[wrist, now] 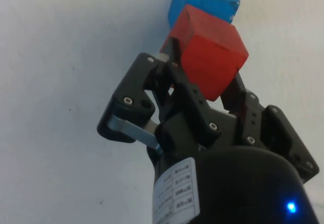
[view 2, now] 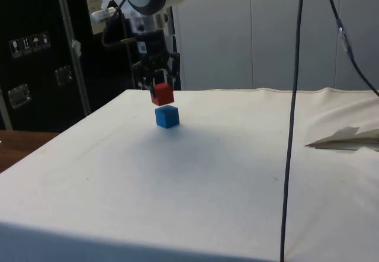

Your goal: Stack the two cubes.

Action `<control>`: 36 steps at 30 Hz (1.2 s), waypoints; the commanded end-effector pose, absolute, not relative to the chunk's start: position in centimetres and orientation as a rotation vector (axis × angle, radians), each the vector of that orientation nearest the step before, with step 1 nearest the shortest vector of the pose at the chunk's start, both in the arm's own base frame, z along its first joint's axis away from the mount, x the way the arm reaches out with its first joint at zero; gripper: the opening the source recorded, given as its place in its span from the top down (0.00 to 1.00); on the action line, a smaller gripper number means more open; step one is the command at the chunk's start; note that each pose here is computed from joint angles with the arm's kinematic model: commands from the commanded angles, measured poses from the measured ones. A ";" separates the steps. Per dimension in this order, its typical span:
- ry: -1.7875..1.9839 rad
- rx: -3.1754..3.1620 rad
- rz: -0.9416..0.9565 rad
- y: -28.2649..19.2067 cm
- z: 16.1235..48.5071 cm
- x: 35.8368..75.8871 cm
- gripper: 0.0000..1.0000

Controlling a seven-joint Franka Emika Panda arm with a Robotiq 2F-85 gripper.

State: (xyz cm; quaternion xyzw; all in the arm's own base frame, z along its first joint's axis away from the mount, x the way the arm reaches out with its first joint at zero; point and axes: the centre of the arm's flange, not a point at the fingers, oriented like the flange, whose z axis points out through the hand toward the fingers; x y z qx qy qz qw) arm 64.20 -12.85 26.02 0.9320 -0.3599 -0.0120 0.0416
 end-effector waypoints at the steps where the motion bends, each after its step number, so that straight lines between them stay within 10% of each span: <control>1: -1.111 2.861 -0.037 -12.8 25.8 64.4 1.00; 20: -1.117 2.862 -0.060 -12.7 23.4 64.4 0.98; 25: -1.116 2.859 -0.067 -12.7 23.2 64.4 0.65; 30: -1.116 2.858 -0.068 -12.7 23.2 64.4 0.06; 36: -1.116 2.858 -0.068 -12.7 23.1 64.4 0.00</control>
